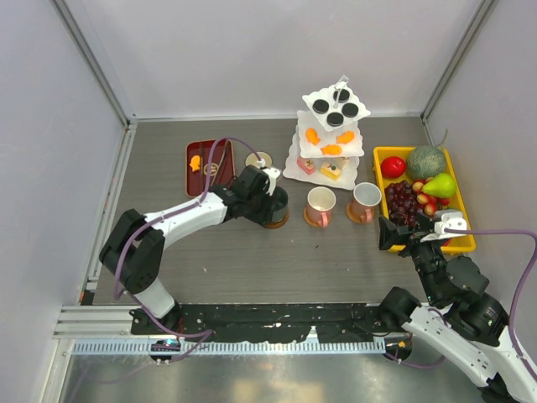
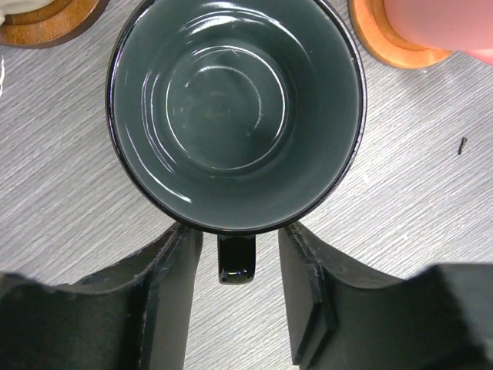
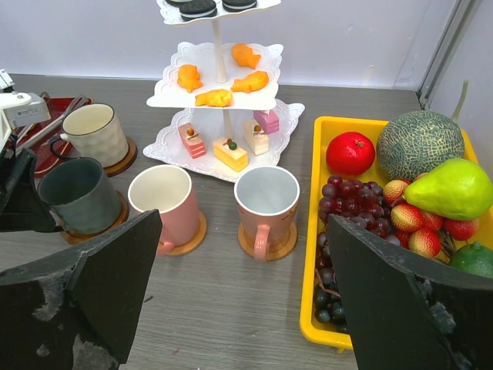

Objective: Serve the afternoon tea
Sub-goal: Place the cup on the coaster, then reset both arms

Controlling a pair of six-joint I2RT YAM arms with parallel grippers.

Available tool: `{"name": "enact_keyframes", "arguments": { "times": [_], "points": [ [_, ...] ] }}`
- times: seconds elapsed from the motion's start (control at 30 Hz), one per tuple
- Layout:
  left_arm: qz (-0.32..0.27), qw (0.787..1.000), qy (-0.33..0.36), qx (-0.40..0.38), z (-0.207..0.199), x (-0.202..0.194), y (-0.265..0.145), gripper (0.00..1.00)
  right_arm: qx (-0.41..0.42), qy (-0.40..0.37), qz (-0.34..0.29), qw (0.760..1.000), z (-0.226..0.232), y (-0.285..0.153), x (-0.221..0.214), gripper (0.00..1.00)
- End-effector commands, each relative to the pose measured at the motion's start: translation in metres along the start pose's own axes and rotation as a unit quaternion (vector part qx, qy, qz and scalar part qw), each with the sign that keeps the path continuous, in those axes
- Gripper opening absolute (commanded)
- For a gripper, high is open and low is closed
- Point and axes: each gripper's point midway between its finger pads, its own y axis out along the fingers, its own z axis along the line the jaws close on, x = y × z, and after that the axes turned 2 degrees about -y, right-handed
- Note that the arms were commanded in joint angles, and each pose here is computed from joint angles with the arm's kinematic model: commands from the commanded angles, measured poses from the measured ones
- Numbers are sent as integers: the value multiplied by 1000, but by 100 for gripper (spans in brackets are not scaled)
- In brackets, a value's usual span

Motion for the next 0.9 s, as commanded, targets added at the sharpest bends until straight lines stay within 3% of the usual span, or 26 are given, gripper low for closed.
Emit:
{"name": "enact_keyframes", "arguments": {
  "times": [0.0, 0.3, 0.57, 0.7, 0.87],
  "points": [
    [-44, 999, 0, -8, -6, 22, -15, 57, -6, 12, -10, 1000, -1, 1, 6, 96],
    [-105, 994, -2, 17, 5, 53, -73, 98, -15, 17, -10, 1000, -5, 0, 7, 95],
    [-203, 970, -116, 63, 67, 67, -170, 99, -48, 35, -21, 998, -20, -6, 10, 96],
    [-277, 941, -155, 122, 100, 54, -234, 99, -64, 45, -27, 997, -27, -9, 11, 96],
    [-370, 884, -165, 234, 133, 25, -306, 99, -89, 55, -26, 994, -37, -12, 12, 96]
  ]
}}
